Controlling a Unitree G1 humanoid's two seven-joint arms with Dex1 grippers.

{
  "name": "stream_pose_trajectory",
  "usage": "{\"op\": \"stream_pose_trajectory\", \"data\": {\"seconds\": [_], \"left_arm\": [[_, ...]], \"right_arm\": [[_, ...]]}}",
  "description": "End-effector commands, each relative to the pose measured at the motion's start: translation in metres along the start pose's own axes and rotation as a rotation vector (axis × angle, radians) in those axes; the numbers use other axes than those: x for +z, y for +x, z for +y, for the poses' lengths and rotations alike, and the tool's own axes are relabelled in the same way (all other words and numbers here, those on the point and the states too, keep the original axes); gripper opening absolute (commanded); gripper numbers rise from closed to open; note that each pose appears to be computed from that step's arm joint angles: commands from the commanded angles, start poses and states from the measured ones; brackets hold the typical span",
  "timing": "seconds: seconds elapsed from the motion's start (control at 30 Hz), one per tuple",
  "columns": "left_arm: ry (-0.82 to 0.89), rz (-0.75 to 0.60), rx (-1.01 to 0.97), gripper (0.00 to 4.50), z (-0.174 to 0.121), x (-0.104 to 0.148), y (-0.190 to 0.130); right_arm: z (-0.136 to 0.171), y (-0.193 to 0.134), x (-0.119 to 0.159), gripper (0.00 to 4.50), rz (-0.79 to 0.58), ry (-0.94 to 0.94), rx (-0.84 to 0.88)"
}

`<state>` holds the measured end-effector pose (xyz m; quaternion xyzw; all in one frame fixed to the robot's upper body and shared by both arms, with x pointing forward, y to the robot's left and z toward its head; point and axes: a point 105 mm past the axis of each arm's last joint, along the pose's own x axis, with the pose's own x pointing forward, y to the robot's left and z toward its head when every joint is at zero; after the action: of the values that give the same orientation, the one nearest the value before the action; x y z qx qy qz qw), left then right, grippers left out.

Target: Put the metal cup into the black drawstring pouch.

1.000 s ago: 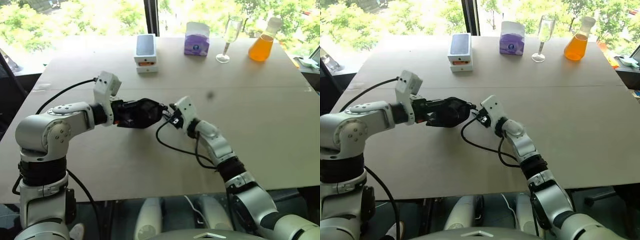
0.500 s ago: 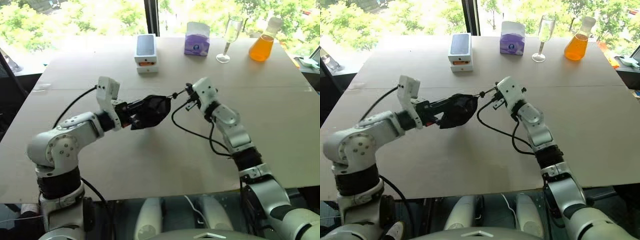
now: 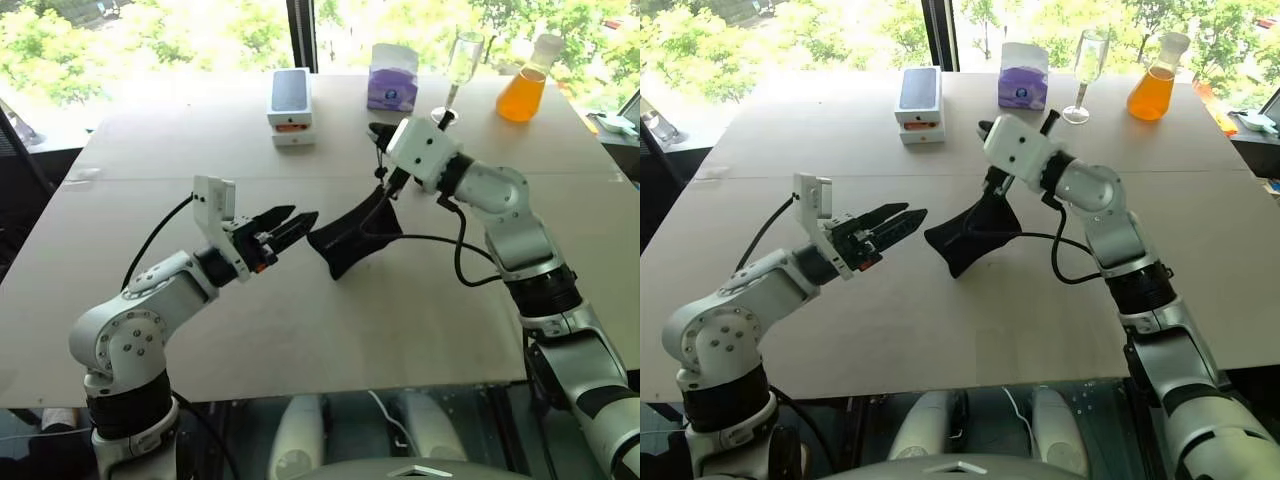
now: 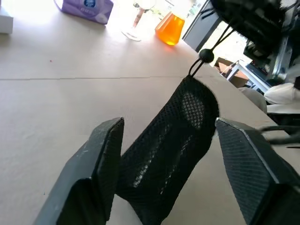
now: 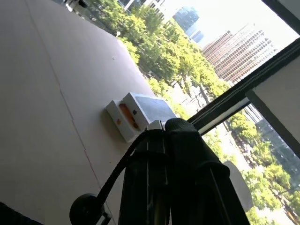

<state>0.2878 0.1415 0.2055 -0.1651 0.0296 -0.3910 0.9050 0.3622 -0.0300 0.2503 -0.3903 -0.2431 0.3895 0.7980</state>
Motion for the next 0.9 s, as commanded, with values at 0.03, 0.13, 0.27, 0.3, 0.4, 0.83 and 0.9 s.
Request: {"op": "stream_pose_trajectory", "data": {"seconds": [0.03,0.13,0.27,0.3,0.4,0.83,0.9], "left_arm": [[-0.025,-0.099,-0.12,3.16,-0.015,0.026,-0.003],[-0.062,-0.12,-0.169,3.16,-0.021,0.034,-0.003],[-0.024,-0.147,-0.18,3.16,-0.026,0.044,0.007],[-0.001,-0.148,-0.171,3.16,-0.027,0.045,0.011],[0.082,-0.15,-0.128,3.16,-0.028,0.048,0.022],[0.214,-0.114,-0.187,3.16,-0.04,0.043,0.048],[0.26,-0.096,-0.172,3.16,-0.035,0.042,0.051]], "right_arm": [[-0.018,-0.002,0.028,0.0,-0.078,-0.104,0.001],[-0.025,-0.002,0.033,0.0,-0.087,-0.114,0.004],[-0.029,-0.002,0.038,0.0,-0.104,-0.115,0.008],[-0.03,-0.002,0.04,0.0,-0.109,-0.114,0.007],[-0.032,-0.003,0.042,0.0,-0.117,-0.113,0.006],[-0.02,-0.002,0.047,0.0,-0.136,-0.097,0.046],[-0.02,-0.002,0.048,0.0,-0.139,-0.094,0.042]]}}
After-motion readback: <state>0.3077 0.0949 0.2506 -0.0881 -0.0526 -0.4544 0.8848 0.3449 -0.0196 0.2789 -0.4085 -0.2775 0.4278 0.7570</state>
